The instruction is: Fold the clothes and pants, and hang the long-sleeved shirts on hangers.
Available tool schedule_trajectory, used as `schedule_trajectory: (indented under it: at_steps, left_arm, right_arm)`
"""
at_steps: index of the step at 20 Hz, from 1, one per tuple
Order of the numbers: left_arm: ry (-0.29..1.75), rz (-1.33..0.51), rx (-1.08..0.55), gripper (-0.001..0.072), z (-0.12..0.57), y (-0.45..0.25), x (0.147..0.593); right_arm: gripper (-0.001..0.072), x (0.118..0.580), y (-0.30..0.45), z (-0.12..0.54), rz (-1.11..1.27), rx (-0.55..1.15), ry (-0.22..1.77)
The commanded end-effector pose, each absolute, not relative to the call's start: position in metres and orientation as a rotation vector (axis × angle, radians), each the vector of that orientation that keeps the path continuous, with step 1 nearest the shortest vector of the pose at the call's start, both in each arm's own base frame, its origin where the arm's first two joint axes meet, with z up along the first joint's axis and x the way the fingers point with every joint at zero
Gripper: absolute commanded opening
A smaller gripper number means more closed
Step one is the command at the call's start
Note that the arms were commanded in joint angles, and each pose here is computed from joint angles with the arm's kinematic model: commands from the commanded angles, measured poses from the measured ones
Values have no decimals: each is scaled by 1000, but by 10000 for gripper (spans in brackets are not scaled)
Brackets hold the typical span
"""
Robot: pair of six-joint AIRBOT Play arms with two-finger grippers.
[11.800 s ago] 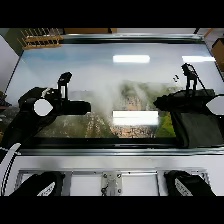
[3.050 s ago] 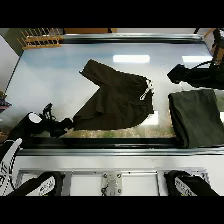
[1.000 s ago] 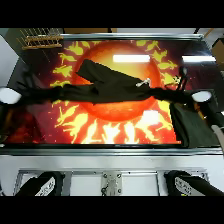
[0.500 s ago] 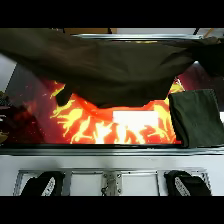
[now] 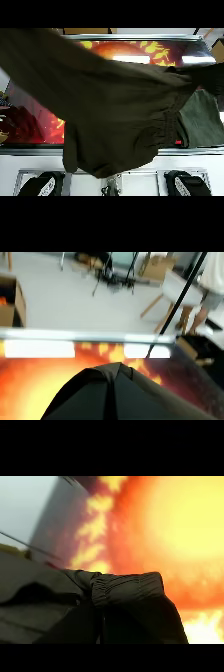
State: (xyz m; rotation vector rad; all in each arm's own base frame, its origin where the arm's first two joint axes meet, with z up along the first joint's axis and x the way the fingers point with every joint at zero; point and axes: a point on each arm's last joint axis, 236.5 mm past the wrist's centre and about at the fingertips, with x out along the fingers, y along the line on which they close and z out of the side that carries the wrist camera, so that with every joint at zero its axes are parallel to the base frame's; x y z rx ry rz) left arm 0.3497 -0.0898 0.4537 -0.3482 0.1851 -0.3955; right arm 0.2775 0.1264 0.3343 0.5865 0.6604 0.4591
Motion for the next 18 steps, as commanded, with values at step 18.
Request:
schedule_trajectory:
  at_steps: [18]
  left_arm:
    - [988,-291,-335,3,130,-123,447]
  right_arm:
    - [12,403,49,72,116,220,1186]
